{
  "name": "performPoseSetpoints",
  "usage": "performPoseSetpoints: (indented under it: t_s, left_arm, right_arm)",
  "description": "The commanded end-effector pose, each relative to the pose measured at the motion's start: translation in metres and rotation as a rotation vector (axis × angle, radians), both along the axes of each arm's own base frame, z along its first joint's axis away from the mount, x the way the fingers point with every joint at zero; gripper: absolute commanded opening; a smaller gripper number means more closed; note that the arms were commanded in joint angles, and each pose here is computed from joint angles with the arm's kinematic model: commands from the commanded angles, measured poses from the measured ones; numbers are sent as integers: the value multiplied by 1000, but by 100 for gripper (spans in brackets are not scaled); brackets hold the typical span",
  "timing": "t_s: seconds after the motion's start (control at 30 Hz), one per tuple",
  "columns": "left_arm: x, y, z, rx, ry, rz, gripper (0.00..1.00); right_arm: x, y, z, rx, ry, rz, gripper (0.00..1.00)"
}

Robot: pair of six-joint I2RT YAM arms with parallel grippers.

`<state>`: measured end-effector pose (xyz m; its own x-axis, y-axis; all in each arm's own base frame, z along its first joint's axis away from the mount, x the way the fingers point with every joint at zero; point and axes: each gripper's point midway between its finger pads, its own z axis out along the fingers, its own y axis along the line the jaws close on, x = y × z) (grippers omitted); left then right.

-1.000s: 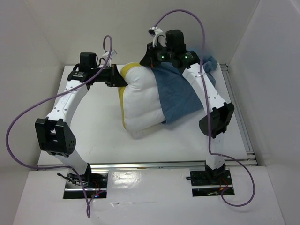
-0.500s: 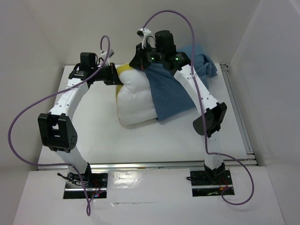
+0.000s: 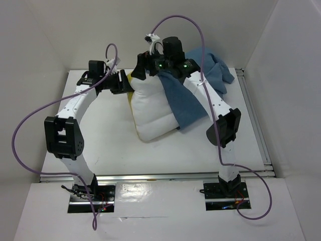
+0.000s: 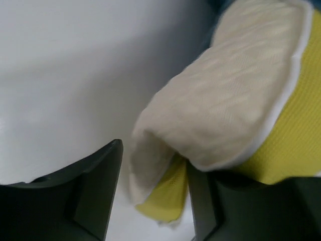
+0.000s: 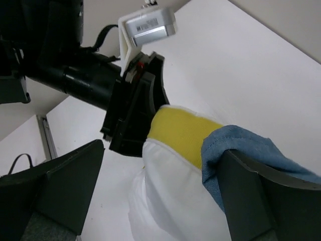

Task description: Put the pillow into the pillowcase

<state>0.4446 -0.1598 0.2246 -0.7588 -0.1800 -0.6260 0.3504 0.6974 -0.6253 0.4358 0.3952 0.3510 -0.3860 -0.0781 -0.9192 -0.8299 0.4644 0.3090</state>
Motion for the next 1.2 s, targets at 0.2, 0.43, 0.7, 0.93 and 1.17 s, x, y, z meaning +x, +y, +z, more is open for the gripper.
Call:
performPoseSetpoints:
  t_s: [0.2, 0.43, 0.7, 0.93, 1.17]
  left_arm:
    - [54, 122, 14, 336, -152, 438, 97]
    - [21, 86, 86, 415, -446, 181, 100]
    - [-100, -42, 52, 673, -714, -605, 100]
    - [-147, -67, 0, 842, -908, -848, 100]
    - [-147, -84, -51, 898, -992, -894, 100]
  right_arm:
    - [-7, -74, 98, 15, -324, -253, 99]
    - [19, -182, 64, -250, -405, -588, 99]
    - [-14, -251, -46, -410, -88, -500, 94]
    - [-62, -242, -96, -372, 174, -395, 89]
    - [-77, -235, -95, -327, 240, -372, 88]
